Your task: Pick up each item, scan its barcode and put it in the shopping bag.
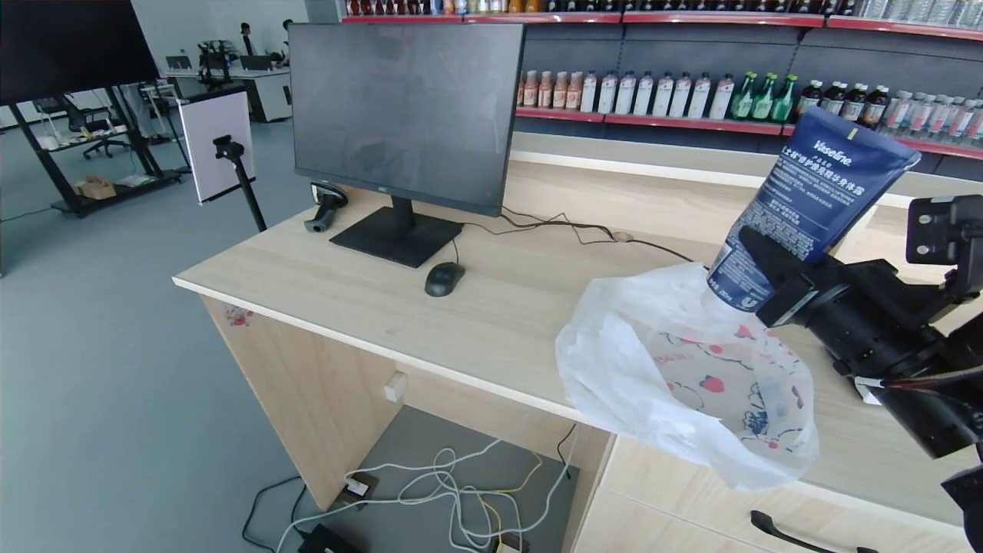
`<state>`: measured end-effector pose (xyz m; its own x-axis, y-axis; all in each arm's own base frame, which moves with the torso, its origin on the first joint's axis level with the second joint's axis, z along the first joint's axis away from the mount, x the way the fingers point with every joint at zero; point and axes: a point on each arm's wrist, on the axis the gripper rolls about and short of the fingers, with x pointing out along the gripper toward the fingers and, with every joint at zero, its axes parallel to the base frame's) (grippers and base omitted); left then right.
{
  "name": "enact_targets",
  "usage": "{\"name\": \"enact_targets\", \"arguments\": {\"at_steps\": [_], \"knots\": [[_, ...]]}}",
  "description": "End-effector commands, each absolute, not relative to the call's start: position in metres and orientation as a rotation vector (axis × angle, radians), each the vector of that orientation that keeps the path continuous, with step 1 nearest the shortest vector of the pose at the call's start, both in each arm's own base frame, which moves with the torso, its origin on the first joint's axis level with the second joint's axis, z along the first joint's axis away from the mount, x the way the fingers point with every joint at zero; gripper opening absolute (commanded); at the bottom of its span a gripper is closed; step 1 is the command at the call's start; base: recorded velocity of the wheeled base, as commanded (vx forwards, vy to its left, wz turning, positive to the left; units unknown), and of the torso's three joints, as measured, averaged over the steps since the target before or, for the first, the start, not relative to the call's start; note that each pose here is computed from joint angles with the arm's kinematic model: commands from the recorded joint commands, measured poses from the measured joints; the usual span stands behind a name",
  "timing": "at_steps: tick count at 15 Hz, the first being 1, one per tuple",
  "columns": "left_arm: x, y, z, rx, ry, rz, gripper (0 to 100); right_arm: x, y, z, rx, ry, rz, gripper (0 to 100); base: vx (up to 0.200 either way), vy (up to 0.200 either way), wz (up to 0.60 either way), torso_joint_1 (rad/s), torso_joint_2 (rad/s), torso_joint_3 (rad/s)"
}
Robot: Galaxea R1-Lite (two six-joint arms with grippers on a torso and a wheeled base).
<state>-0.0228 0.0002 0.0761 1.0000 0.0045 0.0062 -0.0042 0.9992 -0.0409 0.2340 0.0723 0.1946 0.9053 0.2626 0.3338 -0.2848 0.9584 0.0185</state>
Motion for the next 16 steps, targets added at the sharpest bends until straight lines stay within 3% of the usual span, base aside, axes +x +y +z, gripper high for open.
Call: {"name": "enact_targets", "arguments": {"at_steps": [1, 7, 10, 16], "knots": [[-0.023, 0.000, 0.076, -0.041, -0.006, 0.004, 100, 0.233, 0.072, 0.192, 0.067, -0.328, 0.280, 0, 0.000, 0.000, 0.00, 0.000, 0.00, 0.000], [-0.023, 0.000, 0.076, -0.041, -0.006, 0.004, 100, 0.230, 0.070, 0.172, 0.090, -0.233, 0.284, 0, 0.000, 0.000, 0.00, 0.000, 0.00, 0.000], [-0.023, 0.000, 0.076, -0.041, -0.006, 0.004, 100, 0.222, 0.075, 0.161, 0.224, -0.155, 0.370, 0, 0.000, 0.000, 0.00, 0.000, 0.00, 0.000], [-0.023, 0.000, 0.076, -0.041, -0.006, 0.004, 100, 0.221, 0.074, 0.143, 0.452, -0.028, 0.375, 0, 0.000, 0.000, 0.00, 0.000, 0.00, 0.000]]}}
